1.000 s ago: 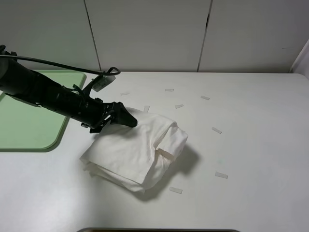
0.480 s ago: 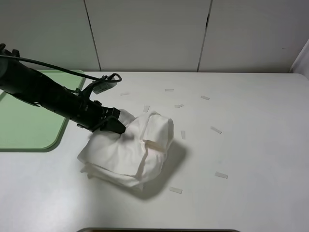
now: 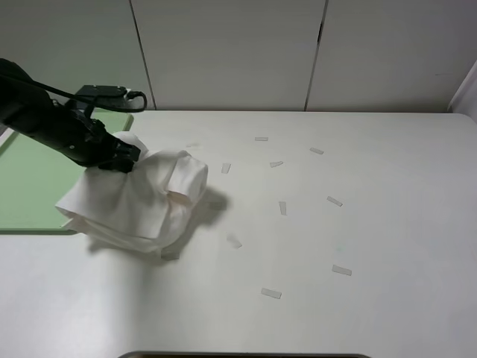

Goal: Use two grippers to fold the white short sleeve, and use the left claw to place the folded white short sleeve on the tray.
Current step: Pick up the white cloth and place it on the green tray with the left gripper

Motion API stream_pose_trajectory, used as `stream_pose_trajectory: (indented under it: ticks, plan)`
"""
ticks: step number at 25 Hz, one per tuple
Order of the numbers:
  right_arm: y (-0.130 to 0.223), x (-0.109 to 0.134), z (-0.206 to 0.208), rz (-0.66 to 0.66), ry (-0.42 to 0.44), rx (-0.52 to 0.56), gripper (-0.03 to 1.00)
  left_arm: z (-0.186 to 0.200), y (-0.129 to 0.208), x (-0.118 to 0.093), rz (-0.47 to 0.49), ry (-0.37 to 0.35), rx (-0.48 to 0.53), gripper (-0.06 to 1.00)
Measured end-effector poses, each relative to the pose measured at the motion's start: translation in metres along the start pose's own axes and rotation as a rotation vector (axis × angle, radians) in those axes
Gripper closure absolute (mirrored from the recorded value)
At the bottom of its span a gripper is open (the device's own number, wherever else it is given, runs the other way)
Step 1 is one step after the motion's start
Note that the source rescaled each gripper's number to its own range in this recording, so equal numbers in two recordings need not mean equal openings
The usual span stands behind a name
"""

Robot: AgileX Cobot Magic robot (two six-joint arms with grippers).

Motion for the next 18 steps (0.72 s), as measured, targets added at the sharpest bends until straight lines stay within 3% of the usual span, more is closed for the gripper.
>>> stream_pose_trajectory:
  ticks: [1, 6, 13, 18]
  plan:
    - [0.000, 0.000, 0.000, 0.000, 0.000, 0.000, -0.03, 0.000, 0.000, 0.000, 0.000, 0.000, 0.000, 0.72]
    - [0.000, 0.000, 0.000, 0.000, 0.000, 0.000, -0.03, 0.008, 0.000, 0.055, -0.001, -0.117, -0.026, 0.72]
    - [0.000, 0.000, 0.000, 0.000, 0.000, 0.000, -0.03, 0.015, -0.001, 0.088, -0.028, -0.185, -0.036, 0.72]
    - [0.000, 0.000, 0.000, 0.000, 0.000, 0.000, -0.03, 0.027, -0.016, 0.123, -0.057, -0.272, -0.065, 0.72]
Point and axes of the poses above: a point on each arm's last joint axis where the gripper is mounted, z pointing back along that axis away from the gripper, x along the wrist's bending axis when the last joint is at zero, y = z × x, the point moved 8 cm from there along -z, pointing out along that axis toward the gripper, and after that the axes turned 1 degree about z, right-handed, at the moved point
